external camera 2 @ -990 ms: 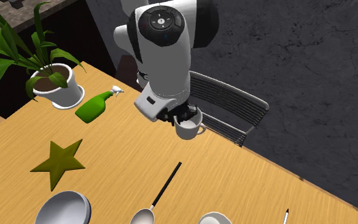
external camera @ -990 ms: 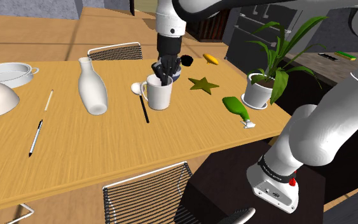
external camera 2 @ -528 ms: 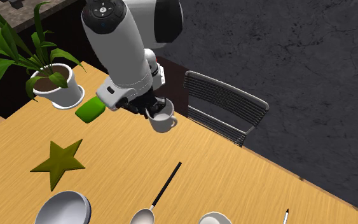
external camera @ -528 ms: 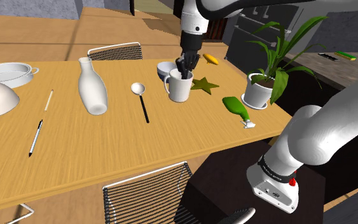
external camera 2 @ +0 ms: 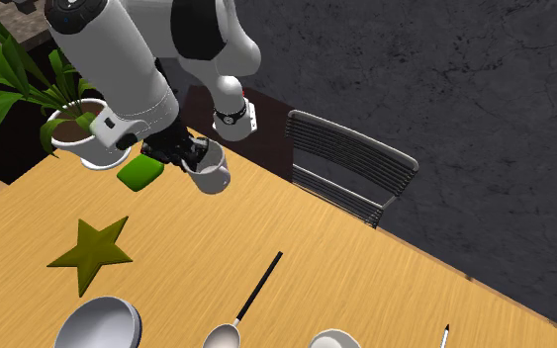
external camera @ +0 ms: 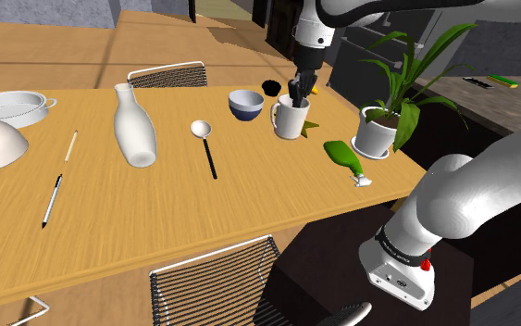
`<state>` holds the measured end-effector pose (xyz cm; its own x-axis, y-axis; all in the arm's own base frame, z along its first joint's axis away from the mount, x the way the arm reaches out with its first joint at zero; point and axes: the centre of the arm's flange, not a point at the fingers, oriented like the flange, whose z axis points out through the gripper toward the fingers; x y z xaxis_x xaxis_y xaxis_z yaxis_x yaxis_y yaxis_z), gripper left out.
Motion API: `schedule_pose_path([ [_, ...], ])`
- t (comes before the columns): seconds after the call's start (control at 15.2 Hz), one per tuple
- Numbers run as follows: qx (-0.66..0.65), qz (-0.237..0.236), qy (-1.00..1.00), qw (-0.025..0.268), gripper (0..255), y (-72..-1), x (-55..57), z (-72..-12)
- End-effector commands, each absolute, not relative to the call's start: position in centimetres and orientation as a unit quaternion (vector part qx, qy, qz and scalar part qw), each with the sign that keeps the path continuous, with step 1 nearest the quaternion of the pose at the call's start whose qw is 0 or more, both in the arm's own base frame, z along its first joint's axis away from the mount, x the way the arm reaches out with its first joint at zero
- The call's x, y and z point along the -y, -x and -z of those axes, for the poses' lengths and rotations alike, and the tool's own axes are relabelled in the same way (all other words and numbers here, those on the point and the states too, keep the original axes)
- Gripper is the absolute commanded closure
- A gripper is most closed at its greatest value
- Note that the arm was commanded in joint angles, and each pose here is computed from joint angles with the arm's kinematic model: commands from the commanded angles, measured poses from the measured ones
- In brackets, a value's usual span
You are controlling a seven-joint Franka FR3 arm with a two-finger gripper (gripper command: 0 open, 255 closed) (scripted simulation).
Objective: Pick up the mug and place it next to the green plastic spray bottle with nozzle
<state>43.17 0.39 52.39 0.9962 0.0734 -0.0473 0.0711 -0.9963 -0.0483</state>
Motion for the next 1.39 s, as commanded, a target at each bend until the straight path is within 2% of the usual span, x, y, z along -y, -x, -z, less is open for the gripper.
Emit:
schedule_pose_path([
  [0.0, 0.037, -0.025, 0.999, 0.024, 255, -42.6, 2.6, -52.4],
  [0.2, 0.037, -0.025, 0.999, 0.024, 255, -41.8, 6.0, -52.4],
  [1.32, 0.037, -0.025, 0.999, 0.024, 255, -41.8, 6.0, -43.5],
])
